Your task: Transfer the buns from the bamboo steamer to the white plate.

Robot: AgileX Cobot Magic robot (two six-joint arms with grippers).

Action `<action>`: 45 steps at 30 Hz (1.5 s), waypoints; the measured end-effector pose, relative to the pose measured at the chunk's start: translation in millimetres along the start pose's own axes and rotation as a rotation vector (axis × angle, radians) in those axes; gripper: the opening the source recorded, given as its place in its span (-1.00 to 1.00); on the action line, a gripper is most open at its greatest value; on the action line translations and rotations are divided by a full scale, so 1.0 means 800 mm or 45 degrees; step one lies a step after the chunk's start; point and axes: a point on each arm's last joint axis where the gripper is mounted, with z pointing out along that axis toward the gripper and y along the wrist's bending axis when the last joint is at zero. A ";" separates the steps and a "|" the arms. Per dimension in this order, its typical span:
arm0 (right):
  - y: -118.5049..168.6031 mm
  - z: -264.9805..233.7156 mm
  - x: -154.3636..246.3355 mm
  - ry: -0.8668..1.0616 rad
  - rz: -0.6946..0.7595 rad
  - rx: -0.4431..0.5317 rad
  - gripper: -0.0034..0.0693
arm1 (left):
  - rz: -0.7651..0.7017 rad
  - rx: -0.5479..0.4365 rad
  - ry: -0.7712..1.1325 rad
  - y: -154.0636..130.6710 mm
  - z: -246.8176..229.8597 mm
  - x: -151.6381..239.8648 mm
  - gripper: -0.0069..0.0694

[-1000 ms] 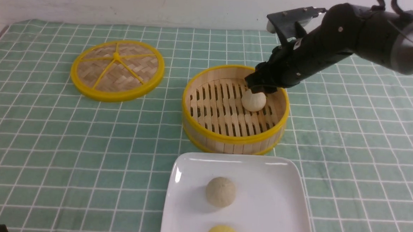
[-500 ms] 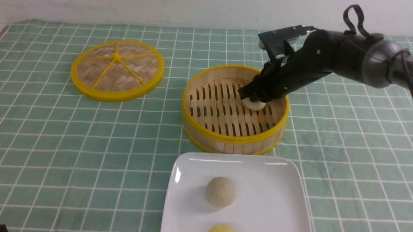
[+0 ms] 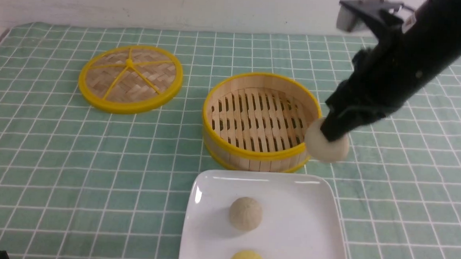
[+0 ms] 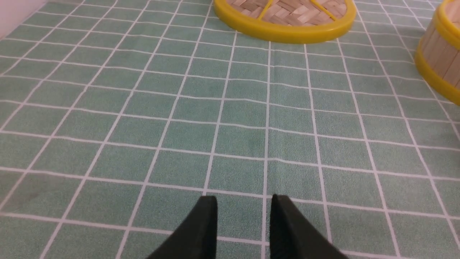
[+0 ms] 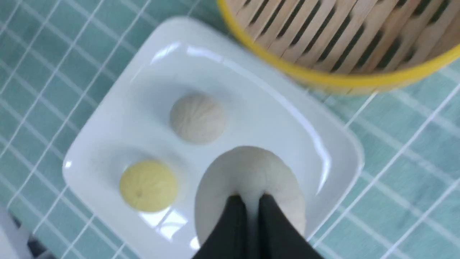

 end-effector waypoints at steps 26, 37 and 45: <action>0.044 0.057 0.053 0.126 -0.013 0.271 0.31 | 0.000 0.000 0.000 0.000 0.000 0.000 -0.19; 0.070 -0.071 0.162 -0.209 -0.043 0.294 -0.94 | 0.000 0.000 0.000 0.000 0.000 0.000 -0.19; 0.048 -0.032 0.219 -0.794 -0.082 0.248 -0.95 | 0.000 0.000 0.000 0.000 0.000 0.000 -0.19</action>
